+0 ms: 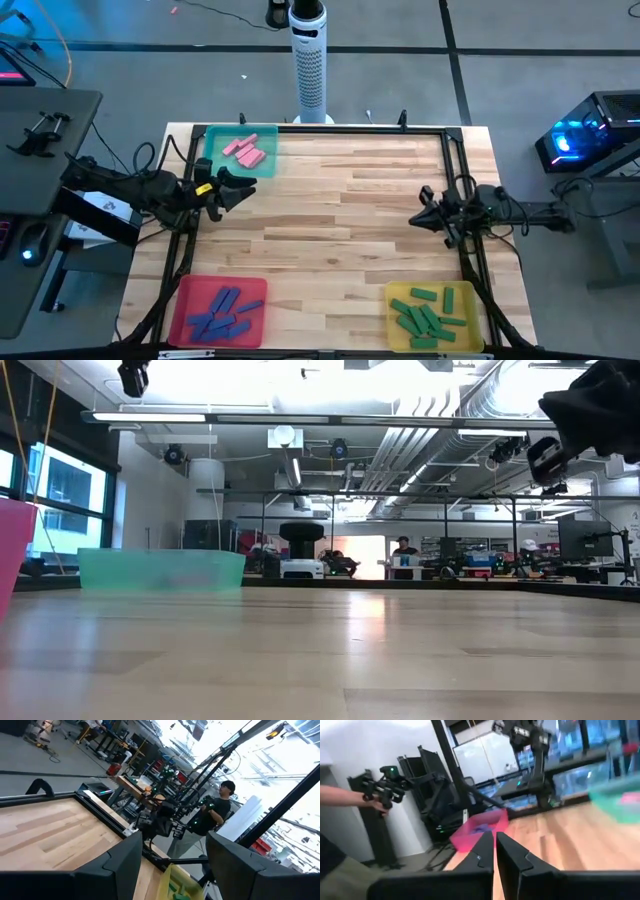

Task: Sort blocks
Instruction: Return to Home Position

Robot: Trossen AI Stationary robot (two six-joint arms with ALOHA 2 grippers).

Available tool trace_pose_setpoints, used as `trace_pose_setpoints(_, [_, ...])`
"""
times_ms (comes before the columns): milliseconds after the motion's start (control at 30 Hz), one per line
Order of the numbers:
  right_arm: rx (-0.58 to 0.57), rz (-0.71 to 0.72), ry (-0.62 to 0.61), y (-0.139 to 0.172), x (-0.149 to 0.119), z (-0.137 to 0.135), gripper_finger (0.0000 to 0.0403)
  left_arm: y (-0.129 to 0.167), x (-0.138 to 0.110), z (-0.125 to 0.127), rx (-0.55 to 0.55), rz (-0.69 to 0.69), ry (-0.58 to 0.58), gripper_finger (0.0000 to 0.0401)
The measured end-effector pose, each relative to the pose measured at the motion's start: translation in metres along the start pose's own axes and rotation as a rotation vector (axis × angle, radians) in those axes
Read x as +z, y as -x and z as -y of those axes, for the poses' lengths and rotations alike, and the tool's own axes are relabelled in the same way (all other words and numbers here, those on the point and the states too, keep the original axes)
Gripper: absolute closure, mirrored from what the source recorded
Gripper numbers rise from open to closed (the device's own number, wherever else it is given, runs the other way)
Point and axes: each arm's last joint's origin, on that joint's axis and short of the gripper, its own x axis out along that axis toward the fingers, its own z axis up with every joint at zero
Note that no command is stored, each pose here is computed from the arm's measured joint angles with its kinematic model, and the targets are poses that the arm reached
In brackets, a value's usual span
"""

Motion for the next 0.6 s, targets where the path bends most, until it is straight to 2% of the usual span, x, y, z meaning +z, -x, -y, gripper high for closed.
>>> trace_pose_setpoints(200, [-0.059,0.009,0.093,0.002,0.002,0.007,0.0403,0.000,0.000,0.000,-0.010,-0.008,-0.019,0.0197])
trace_pose_setpoints(367, [-0.151,-0.021,0.052,0.004,-0.001,0.016,0.0403,0.000,0.000,0.000,-0.013,-0.008,-0.101,0.0197])
trace_pose_setpoints(600, [-0.171,-0.007,-0.079,0.005,-0.001,0.018,0.0403,0.001,0.000,0.001,-0.048,-0.019,-0.226,0.0197])
